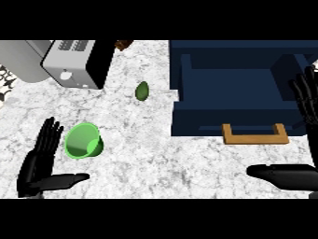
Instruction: Pick up the cup, place it into the drawer and close the drawer
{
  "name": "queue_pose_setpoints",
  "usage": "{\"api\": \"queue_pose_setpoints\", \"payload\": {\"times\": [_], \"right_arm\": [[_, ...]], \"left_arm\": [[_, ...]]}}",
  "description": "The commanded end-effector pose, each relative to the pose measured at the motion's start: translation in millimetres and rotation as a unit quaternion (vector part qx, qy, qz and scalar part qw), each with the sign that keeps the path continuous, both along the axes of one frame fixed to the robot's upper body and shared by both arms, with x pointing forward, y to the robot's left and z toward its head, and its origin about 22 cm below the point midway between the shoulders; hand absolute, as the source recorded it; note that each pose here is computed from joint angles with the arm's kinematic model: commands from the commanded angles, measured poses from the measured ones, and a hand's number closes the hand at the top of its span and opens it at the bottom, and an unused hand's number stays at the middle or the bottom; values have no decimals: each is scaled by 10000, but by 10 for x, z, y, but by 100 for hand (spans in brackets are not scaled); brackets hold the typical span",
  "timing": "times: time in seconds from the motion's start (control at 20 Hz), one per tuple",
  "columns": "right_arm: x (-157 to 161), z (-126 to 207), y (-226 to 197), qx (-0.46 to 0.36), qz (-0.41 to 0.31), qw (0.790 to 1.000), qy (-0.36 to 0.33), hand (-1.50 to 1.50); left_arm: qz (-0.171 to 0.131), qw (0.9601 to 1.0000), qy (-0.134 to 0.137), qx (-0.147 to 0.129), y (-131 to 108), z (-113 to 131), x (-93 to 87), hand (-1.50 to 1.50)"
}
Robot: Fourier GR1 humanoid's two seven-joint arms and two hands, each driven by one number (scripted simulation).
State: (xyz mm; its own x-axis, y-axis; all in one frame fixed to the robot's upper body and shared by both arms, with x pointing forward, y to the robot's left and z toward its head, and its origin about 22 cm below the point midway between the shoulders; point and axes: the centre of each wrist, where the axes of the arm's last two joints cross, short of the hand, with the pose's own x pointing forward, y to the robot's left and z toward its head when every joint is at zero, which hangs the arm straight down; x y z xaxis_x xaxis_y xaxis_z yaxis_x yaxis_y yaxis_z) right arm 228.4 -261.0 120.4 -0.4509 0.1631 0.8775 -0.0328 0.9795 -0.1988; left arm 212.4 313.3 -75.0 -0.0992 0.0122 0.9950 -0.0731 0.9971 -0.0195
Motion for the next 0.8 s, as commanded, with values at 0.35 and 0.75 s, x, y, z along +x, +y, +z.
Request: {"api": "queue_pose_setpoints", "payload": {"times": [0.35, 0.75], "right_arm": [[59, -15, 24, -31, 85, 10000, -34, -150], [-90, 28, 43, 26, 227, 9997, 119, -150]], "left_arm": [[189, 9995, -90, -227, 290, -625, 96, -150], [126, 9995, -203, -197, 185, -776, 238, -150]]}}
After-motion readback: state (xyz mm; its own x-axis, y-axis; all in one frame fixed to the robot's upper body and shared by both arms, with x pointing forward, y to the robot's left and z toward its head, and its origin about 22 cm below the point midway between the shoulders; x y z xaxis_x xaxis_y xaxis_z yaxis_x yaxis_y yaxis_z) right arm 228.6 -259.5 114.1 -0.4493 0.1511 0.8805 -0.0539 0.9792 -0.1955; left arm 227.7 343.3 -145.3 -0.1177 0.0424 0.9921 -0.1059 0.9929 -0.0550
